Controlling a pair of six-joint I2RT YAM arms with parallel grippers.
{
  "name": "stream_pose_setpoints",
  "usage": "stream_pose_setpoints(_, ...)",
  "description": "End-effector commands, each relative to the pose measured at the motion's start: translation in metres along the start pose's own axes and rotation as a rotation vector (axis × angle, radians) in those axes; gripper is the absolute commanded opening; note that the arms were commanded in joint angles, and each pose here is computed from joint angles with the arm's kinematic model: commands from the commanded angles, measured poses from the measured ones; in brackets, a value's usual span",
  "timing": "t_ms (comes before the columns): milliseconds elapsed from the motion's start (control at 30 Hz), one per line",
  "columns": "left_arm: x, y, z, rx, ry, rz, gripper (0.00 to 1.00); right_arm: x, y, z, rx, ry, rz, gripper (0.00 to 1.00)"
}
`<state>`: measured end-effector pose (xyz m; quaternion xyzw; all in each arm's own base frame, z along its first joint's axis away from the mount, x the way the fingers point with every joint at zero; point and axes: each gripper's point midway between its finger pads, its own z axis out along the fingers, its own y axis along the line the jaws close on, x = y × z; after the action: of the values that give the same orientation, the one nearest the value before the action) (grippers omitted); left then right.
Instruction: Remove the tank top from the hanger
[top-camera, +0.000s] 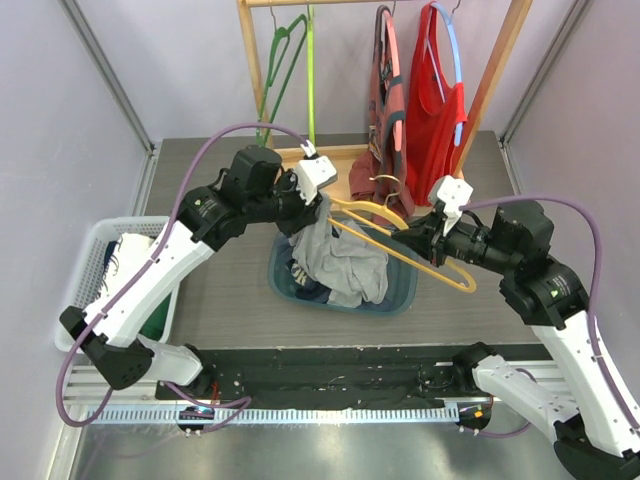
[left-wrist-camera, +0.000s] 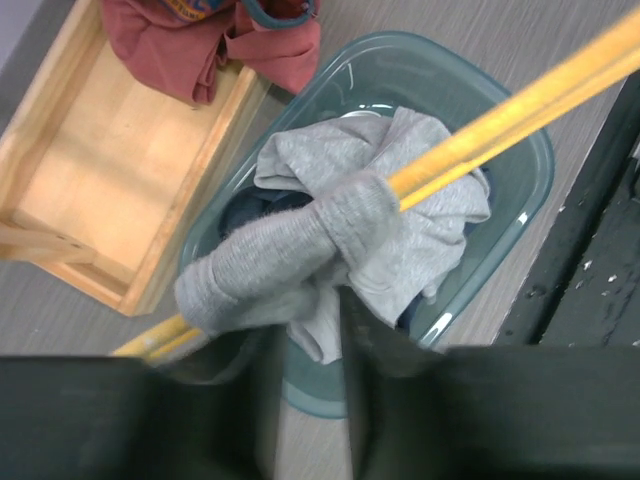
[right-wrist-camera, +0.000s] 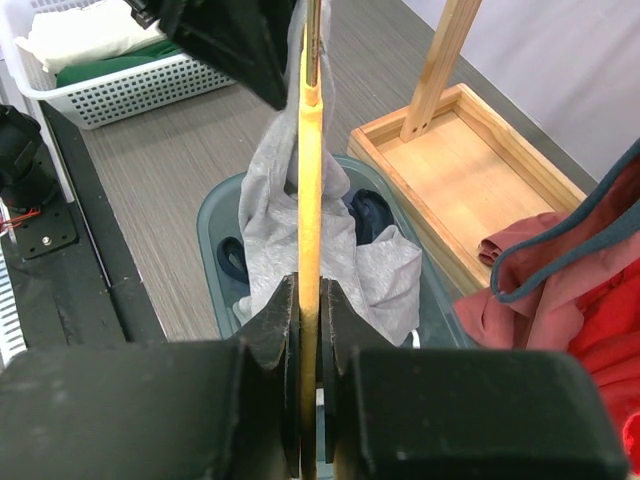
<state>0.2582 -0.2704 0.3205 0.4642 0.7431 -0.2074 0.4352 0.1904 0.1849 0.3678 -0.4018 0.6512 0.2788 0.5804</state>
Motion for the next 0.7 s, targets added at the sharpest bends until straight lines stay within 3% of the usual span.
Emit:
stream_pose_setpoints(0, -0.029, 0.008, -0.006, -0.028, -0.093, 0.011, 0.16, -0.018, -0.002, -0.005, 0.023, -0.077, -0.039, 0.01)
stream_pose_setpoints(33, -0.030, 0.009, -0.006, -0.030, -0.095, 0.011, 0.06, -0.019, -0.002, -0.006, 0.024, -0.079, -0.042, 0.01)
stream_pose_setpoints(100, -0.035, 0.009, -0.011, -0.037, -0.107, 0.013, 0.00, -0.015, -0.002, -0.006, 0.030, -0.073, -0.039, 0.01)
stream_pose_setpoints(400, -0.064, 0.008, -0.052, -0.062, -0.201, 0.048, 0.00, -0.008, -0.008, -0.005, 0.063, -0.054, -0.038, 0.01)
stream_pose_setpoints(667, -0.093, 0.041, -0.086, -0.228, -0.285, 0.068, 0.00, -0.001, -0.003, -0.019, 0.085, -0.022, -0.013, 0.01)
